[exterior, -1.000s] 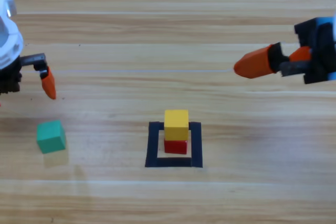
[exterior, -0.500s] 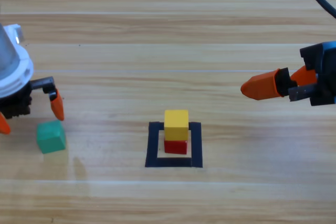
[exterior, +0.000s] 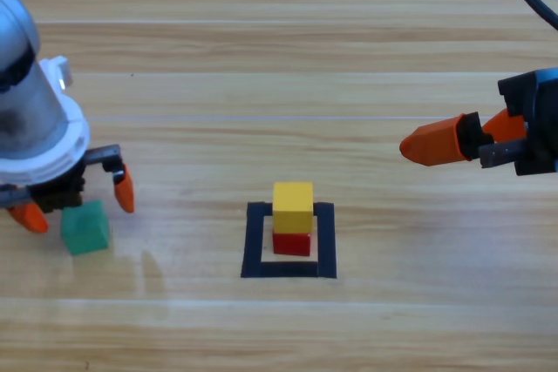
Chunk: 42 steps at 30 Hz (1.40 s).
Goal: Stack the blocks in the rectangular block: red at the bottom, yellow in the middle, green on top
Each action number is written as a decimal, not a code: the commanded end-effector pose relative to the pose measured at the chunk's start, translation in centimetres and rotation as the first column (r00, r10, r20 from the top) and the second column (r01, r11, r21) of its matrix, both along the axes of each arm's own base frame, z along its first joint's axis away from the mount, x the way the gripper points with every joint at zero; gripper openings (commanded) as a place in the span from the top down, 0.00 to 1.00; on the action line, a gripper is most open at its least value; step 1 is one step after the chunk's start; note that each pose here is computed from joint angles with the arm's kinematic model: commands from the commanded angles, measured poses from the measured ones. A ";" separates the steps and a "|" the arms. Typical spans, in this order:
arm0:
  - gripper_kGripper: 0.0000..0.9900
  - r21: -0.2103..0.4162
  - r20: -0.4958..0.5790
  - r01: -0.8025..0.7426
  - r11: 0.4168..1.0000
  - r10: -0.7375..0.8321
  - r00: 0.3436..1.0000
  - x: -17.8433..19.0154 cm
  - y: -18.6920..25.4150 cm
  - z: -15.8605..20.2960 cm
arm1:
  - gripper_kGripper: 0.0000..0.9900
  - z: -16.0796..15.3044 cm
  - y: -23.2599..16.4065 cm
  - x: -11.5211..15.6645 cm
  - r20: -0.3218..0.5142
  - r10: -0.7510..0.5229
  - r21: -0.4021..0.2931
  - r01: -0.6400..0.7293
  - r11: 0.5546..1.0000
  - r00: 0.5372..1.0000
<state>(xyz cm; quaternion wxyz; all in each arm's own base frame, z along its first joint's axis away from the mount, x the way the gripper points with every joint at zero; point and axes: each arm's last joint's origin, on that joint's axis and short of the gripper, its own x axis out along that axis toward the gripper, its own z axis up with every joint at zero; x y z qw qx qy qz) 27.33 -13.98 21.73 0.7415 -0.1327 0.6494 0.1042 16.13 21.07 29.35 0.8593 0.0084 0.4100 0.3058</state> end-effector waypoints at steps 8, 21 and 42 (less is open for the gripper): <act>0.02 0.061 -0.056 0.012 0.998 -0.008 0.998 0.3 -0.8 -3.2 | 0.00 -0.3 0.0 0.4 -0.008 -0.012 0.003 0.012 1.000 1.000; 0.07 0.067 -0.063 0.021 0.998 -0.017 0.998 0.6 -0.9 -3.8 | 0.00 -0.3 0.0 0.4 -0.008 -0.011 0.005 0.011 1.000 1.000; 0.19 0.071 -0.083 0.042 0.997 -0.036 0.996 0.8 -1.0 -4.9 | 0.00 -0.4 0.0 0.3 -0.012 -0.006 0.000 0.006 1.000 1.000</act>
